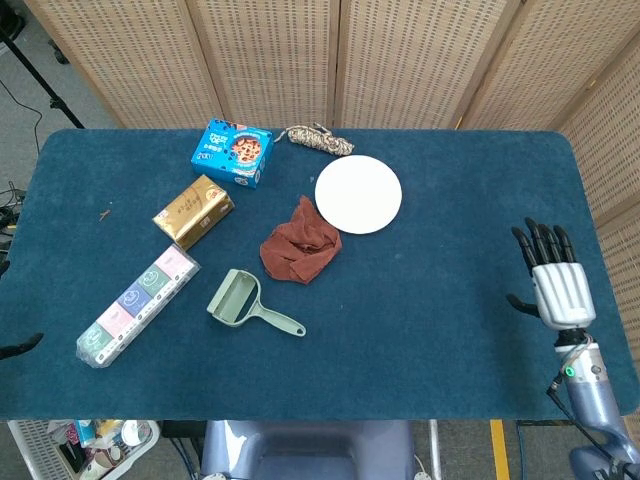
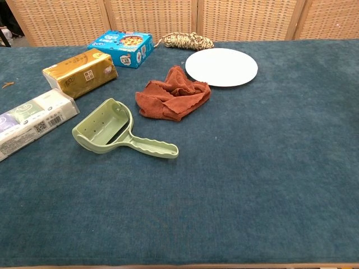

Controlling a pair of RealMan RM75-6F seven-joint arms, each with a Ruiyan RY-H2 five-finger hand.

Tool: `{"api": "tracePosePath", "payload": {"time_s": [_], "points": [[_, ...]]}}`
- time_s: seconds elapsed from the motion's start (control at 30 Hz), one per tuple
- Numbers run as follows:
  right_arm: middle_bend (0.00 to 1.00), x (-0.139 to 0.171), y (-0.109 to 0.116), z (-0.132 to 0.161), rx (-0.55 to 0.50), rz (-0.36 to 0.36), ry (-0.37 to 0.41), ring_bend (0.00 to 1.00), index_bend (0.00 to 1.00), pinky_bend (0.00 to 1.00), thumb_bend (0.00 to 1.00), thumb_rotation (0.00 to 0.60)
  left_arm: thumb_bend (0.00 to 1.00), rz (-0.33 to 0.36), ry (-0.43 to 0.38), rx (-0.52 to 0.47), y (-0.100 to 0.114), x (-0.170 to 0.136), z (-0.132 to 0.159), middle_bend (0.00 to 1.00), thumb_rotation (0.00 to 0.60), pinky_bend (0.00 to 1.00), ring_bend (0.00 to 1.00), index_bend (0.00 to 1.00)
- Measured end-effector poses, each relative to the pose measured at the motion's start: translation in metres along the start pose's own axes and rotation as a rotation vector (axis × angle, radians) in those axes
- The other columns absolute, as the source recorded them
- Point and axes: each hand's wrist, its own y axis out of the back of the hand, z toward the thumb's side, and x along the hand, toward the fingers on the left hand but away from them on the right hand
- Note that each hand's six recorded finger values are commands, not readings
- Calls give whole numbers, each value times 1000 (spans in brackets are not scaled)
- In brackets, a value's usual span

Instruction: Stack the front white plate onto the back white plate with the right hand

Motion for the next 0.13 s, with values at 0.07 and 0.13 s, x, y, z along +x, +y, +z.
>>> {"api": "tracePosePath", "payload": {"time_s": [0.07, 0.13], "points": [[0, 11, -2, -6, 10, 5, -9, 0, 0, 0, 0, 600, 14, 1, -4, -1, 0, 0, 0, 0, 600, 0, 0, 9], [0, 20, -3, -11, 12, 6, -18, 0, 0, 0, 0, 600, 14, 4, -10, -2, 0, 0, 1, 0, 600, 0, 0, 9]]}}
